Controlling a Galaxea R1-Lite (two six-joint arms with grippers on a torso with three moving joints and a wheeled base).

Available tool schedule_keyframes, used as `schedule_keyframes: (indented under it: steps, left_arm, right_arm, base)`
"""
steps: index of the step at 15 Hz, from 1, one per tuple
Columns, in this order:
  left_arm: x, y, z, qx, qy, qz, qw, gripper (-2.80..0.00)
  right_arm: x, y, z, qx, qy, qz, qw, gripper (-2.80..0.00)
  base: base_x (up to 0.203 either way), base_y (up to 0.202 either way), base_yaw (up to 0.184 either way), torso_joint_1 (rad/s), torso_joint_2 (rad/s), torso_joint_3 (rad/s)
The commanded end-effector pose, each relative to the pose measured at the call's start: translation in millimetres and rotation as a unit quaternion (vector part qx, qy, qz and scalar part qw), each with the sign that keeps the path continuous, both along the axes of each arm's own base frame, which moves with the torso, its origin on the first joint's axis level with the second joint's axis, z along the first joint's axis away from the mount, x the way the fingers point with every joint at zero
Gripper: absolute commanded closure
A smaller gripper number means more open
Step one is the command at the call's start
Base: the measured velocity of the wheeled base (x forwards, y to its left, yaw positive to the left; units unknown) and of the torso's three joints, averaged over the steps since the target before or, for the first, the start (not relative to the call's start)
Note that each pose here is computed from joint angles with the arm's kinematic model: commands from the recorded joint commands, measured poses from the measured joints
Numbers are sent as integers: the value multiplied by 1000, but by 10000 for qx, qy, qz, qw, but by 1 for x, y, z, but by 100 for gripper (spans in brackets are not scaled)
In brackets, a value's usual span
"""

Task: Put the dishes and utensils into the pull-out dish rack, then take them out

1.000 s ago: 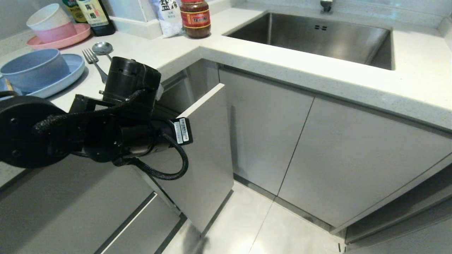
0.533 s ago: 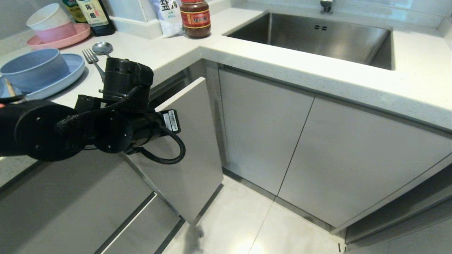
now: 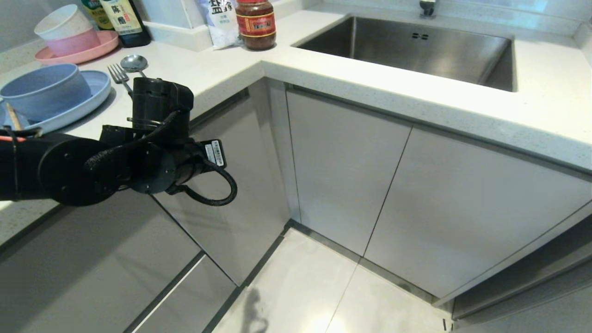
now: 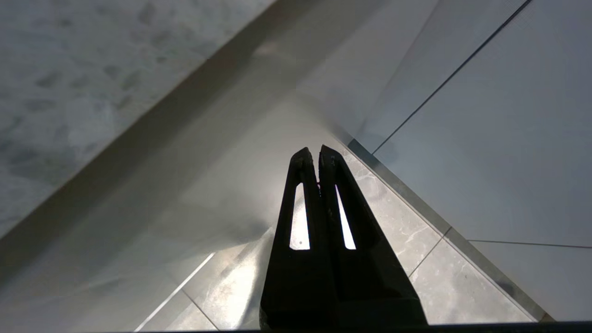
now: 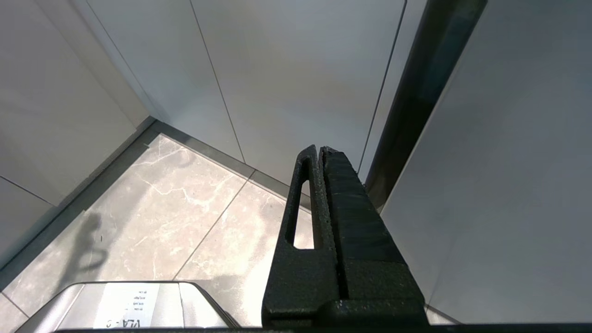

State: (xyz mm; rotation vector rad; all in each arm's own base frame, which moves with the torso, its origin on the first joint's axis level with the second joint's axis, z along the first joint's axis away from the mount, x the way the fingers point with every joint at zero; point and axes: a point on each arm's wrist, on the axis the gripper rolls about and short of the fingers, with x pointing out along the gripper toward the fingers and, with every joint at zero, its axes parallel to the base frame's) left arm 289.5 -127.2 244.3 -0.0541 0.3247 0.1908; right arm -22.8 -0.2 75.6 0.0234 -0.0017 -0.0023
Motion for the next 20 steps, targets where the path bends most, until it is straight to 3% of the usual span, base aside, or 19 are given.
schedule_keyframes:
  steps: [1, 9, 13, 17, 20]
  left_arm:
    - [1, 0, -2, 7, 16, 22, 10000, 0]
    - [-1, -1, -2, 29, 27, 8, 10000, 0]
    - [-22, -5, 8, -13, -72, -245, 9997, 0]
    - [-66, 7, 44, -245, -604, -626, 9959, 0]
    - [-109, 32, 76, -409, -1177, -1060, 9865, 0]
  right_arm:
    - [0, 0, 0, 30, -15, 4, 10000, 0]
    - [0, 0, 0, -2, -14, 4, 10000, 0]
    - [0, 0, 0, -1, -14, 4, 10000, 0]
    - [0, 0, 0, 3, -15, 4, 10000, 0]
    - [0, 0, 0, 4, -15, 4, 10000, 0]
  base:
    - [0, 0, 0, 0, 0, 0]
    - [0, 0, 0, 0, 0, 0]
    - [0, 0, 0, 0, 0, 0]
    - [0, 0, 0, 0, 0, 0]
    - [0, 0, 0, 0, 0, 0]
